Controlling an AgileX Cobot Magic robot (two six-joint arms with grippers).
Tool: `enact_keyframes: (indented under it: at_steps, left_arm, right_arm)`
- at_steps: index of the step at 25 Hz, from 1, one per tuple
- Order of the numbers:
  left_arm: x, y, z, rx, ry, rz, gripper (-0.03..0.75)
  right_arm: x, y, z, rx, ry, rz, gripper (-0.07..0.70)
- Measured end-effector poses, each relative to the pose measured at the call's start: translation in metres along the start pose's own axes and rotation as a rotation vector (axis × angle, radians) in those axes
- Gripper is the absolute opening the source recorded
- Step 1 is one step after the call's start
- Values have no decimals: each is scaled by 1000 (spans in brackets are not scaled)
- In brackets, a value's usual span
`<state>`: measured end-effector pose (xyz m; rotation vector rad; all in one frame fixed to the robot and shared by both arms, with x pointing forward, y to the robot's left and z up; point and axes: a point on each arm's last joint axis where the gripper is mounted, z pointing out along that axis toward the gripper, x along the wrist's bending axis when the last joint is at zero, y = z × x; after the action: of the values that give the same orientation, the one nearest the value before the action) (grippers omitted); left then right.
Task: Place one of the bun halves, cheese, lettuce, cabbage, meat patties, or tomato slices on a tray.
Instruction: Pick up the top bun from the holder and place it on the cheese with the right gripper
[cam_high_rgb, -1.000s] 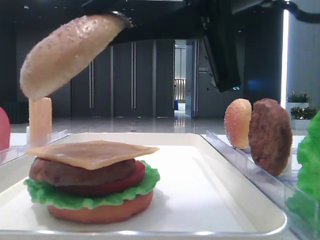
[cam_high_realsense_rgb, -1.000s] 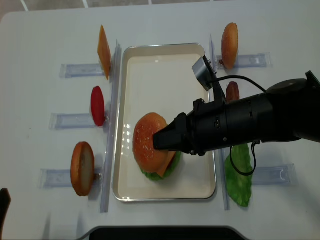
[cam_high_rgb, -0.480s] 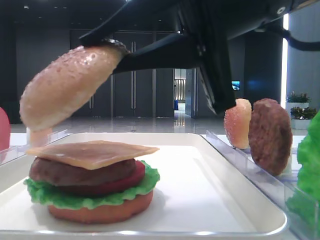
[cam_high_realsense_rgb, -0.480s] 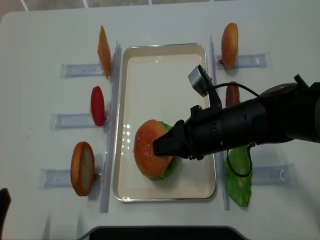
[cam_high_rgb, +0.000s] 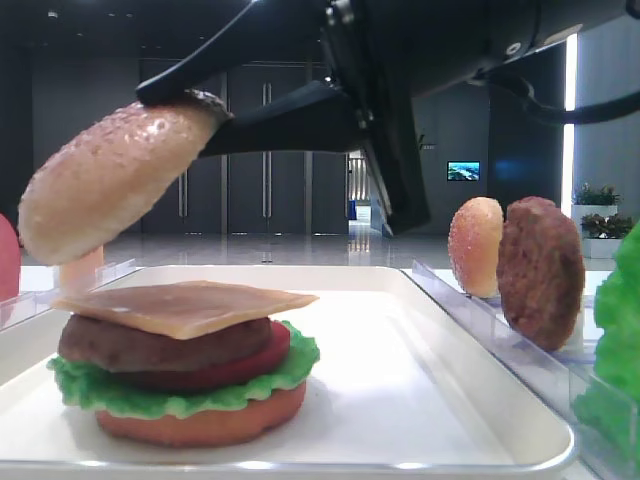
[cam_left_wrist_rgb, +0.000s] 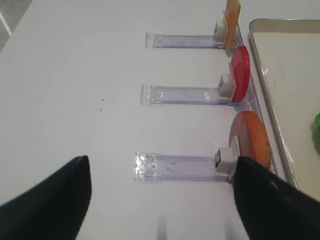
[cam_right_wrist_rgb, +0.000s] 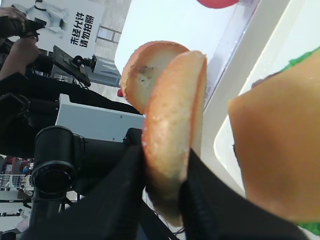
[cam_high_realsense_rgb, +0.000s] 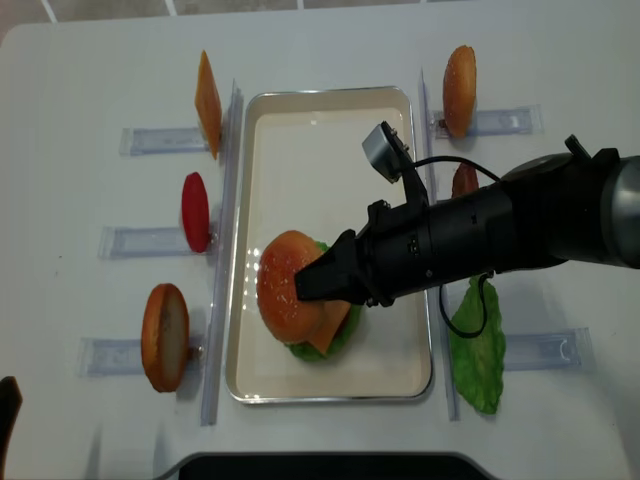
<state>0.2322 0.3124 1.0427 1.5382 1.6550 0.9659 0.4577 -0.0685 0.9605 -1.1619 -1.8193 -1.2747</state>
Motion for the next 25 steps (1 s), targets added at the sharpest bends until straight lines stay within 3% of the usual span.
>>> enact_keyframes:
  at_steps: [7, 16, 25]
  left_arm:
    - [0, 0, 0, 0, 0, 0, 692]
    - [0, 0, 0, 0, 0, 0, 692]
    - [0, 0, 0, 0, 0, 0, 692]
  right_arm:
    - [-3, 1, 1, -3, -13, 1, 162]
    - [-18, 0, 4, 14, -10, 48, 162]
    - [-19, 0, 4, 14, -18, 48, 162]
